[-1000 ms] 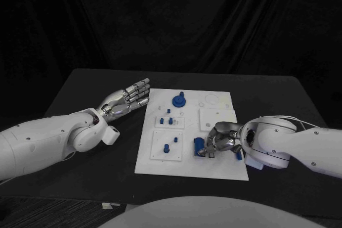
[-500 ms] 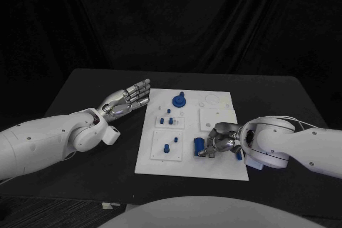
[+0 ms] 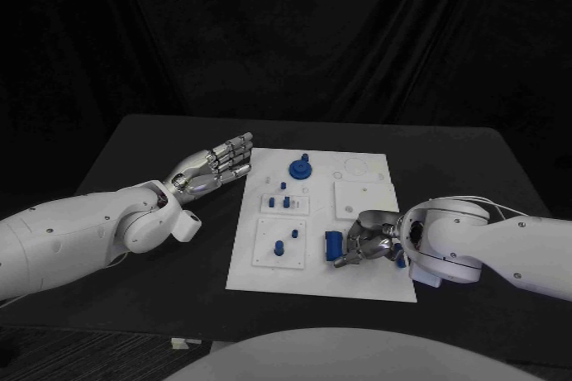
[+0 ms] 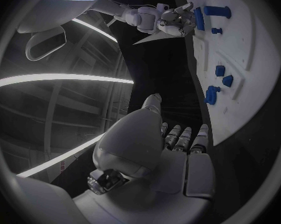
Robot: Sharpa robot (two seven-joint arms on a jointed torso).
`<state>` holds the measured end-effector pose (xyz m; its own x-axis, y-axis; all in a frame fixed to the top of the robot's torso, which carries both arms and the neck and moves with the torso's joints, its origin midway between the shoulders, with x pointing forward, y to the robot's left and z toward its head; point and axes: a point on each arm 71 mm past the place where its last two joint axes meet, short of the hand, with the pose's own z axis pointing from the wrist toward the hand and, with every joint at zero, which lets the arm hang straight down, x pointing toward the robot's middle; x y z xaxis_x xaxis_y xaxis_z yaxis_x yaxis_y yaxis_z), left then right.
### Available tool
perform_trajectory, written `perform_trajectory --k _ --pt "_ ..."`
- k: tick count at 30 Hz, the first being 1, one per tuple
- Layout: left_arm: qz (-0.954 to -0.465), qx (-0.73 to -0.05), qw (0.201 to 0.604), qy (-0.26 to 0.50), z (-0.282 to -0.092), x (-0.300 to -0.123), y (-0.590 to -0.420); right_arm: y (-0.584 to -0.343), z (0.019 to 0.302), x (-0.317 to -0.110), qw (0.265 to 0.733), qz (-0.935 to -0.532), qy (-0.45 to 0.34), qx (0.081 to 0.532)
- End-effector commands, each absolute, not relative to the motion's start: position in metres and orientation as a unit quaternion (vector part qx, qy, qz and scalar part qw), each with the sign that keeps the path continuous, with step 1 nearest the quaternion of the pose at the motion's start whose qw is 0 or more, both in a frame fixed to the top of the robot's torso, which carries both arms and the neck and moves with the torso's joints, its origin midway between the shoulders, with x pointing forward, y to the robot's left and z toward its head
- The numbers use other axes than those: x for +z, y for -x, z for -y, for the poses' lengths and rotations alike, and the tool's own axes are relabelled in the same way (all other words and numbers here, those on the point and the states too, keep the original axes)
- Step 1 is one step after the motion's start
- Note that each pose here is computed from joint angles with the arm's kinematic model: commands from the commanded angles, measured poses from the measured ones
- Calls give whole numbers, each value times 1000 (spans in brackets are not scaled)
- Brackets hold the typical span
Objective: Assemble the parts on the task board
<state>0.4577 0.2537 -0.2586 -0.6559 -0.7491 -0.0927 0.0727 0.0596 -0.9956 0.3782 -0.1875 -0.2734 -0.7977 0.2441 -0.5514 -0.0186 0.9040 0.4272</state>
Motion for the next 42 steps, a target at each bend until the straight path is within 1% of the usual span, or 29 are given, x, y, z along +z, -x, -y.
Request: perform_trajectory --k 1,6,11,14,18,23,27,36,42 --pt "-648 -642 318 260 -252 -258 -457 -376 189 -275 310 -926 -59 206" --pt "-648 -641 318 260 -253 -258 -457 -375 196 -268 337 -911 -81 225" --pt "-648 -640 320 260 -254 -258 -457 -377 213 -250 378 -889 -108 234" --pt "-648 -639 321 261 -255 -258 -457 -383 230 -233 406 -876 -126 228" --pt "-649 -638 322 262 -255 -258 -457 -389 254 -222 421 -873 -142 199" --pt "-648 -639 321 261 -252 -258 -457 -392 279 -221 418 -886 -139 148" --pt "-648 -639 321 261 -253 -258 -457 -391 288 -225 416 -893 -122 116" --pt "-649 -639 321 261 -253 -258 -457 -388 293 -229 427 -899 -77 66" --pt "-649 -639 320 261 -252 -259 -457 -384 290 -238 418 -905 -60 51"
